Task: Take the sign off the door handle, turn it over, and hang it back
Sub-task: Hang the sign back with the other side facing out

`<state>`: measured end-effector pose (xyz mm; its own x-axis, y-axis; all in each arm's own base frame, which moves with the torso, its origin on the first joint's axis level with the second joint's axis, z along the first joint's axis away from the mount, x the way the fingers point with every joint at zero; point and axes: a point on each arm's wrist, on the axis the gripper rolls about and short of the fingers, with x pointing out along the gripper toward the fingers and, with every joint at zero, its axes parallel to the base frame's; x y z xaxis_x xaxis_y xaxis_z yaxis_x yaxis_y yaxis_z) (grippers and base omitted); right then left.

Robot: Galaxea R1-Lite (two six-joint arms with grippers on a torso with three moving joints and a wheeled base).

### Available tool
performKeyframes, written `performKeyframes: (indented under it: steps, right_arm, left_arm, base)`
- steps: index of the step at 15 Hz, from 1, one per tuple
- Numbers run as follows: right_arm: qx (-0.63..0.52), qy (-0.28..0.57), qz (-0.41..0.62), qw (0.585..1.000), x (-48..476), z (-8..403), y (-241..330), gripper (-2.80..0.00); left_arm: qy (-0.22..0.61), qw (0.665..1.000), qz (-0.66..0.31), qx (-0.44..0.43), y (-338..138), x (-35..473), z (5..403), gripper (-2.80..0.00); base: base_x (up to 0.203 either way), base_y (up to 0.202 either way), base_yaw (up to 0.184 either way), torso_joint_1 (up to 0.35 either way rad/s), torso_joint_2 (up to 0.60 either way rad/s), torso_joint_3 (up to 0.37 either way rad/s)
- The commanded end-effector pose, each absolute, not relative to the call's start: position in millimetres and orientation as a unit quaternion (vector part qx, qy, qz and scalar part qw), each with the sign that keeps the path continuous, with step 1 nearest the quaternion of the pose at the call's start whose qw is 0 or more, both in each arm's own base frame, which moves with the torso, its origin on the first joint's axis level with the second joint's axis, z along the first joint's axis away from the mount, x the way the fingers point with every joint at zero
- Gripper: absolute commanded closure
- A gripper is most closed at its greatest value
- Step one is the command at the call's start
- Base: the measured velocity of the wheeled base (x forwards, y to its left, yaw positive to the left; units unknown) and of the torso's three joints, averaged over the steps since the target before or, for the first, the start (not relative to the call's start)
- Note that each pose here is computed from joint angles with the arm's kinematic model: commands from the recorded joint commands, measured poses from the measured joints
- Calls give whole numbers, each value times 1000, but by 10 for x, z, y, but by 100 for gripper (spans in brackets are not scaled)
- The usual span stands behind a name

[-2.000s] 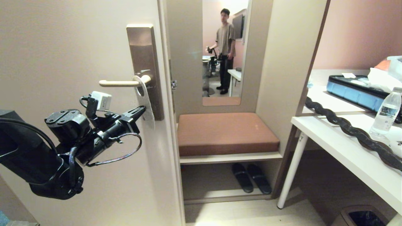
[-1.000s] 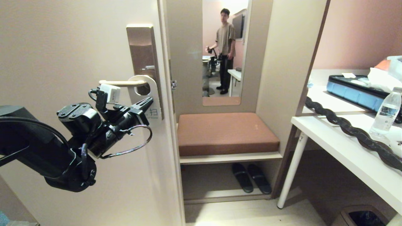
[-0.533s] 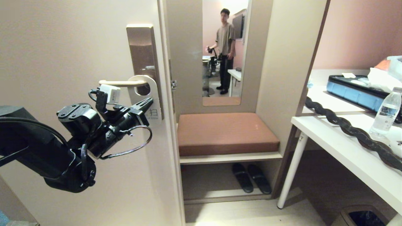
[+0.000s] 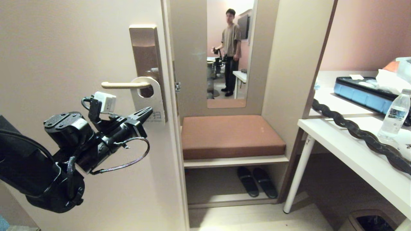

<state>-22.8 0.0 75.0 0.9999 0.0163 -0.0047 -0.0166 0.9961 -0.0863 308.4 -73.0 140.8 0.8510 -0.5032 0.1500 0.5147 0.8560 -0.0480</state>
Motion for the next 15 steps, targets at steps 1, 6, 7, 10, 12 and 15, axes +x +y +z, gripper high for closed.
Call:
performKeyframes:
  steps: [1,6,7,10,12,15]
  right_arm:
    - [-44,2,9,999,-228,750,0,0]
    - [-44,2,9,999,-228,750,0,0]
    - [-44,2,9,999,-228,750,0,0]
    - [-44,2,9,999,-228,750,0,0]
    - [-44,2,9,999,-228,750,0,0]
    - [-44,2,9,999,-228,750,0,0]
  left_arm:
    - [-87,959,-265,-42,-689,2906,1507,0]
    - [-74,964,-255,-16,-590,2617,1490,0]
    - [-77,965,-251,-3,-576,2577,1496,0]
    - [-90,972,-216,11,-523,2473,1560,0]
    - [-81,977,-195,10,-487,2363,1537,0]
    - [-55,984,-172,9,-427,2110,1450,0]
  base:
    - [0,0,0,0,0,0]
    - [0,0,0,0,0,0]
    - [0,0,0,0,0,0]
    - [0,0,0,0,0,0]
    - [0,0,0,0,0,0]
    - [0,0,0,0,0,0]
